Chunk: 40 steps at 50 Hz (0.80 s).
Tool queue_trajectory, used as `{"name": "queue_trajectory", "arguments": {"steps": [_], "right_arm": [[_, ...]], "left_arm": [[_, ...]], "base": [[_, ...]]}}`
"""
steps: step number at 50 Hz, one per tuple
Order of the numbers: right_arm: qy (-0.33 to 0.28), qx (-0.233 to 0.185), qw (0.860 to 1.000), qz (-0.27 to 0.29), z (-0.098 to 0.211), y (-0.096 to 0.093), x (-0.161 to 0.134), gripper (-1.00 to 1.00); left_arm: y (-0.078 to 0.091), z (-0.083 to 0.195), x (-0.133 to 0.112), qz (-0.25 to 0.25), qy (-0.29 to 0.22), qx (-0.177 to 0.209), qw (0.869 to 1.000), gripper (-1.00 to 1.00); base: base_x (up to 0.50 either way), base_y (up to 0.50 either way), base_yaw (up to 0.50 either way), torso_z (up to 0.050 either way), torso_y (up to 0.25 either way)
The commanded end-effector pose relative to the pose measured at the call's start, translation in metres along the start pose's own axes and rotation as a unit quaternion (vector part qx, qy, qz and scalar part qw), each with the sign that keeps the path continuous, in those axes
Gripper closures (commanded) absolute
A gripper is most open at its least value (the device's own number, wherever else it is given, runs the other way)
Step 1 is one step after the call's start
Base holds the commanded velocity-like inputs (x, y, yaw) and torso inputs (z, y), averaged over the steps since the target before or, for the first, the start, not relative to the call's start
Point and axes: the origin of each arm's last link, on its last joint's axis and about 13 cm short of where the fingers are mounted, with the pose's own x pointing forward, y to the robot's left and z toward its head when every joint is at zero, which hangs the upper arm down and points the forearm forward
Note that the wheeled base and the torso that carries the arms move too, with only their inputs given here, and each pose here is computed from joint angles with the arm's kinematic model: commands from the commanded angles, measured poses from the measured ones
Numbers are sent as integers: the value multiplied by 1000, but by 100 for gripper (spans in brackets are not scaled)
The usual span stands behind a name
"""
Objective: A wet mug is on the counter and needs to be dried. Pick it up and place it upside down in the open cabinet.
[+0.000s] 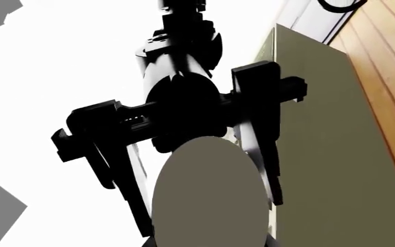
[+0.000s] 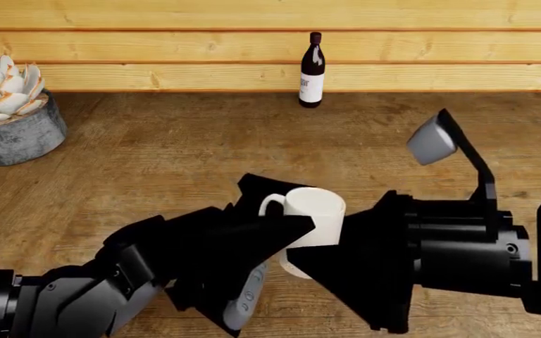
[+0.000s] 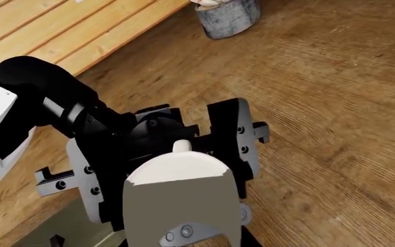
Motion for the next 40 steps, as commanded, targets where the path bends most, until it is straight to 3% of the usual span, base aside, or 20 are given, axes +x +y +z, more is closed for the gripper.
{"name": "queue_trajectory", "arguments": {"steps": [1, 10, 11, 40], "right_arm": [[1, -7, 1000, -10, -1, 0, 0, 100], [2, -10, 1000, -12, -2, 0, 1, 100], [2, -10, 1000, -12, -2, 0, 1, 100], [-12, -13, 1000, -26, -1, 3, -9, 100]], "left_arm": [[0, -1, 1, 5, 2, 0, 1000, 100], [0, 0, 1, 6, 2, -5, 1000, 100], [1, 0, 1, 9, 2, -7, 1000, -100], [9, -21, 1, 18, 22, 5, 1000, -100]], "base": [[0, 0, 0, 0, 0], [0, 0, 0, 0, 0], [0, 0, 0, 0, 0], [0, 0, 0, 0, 0]]}}
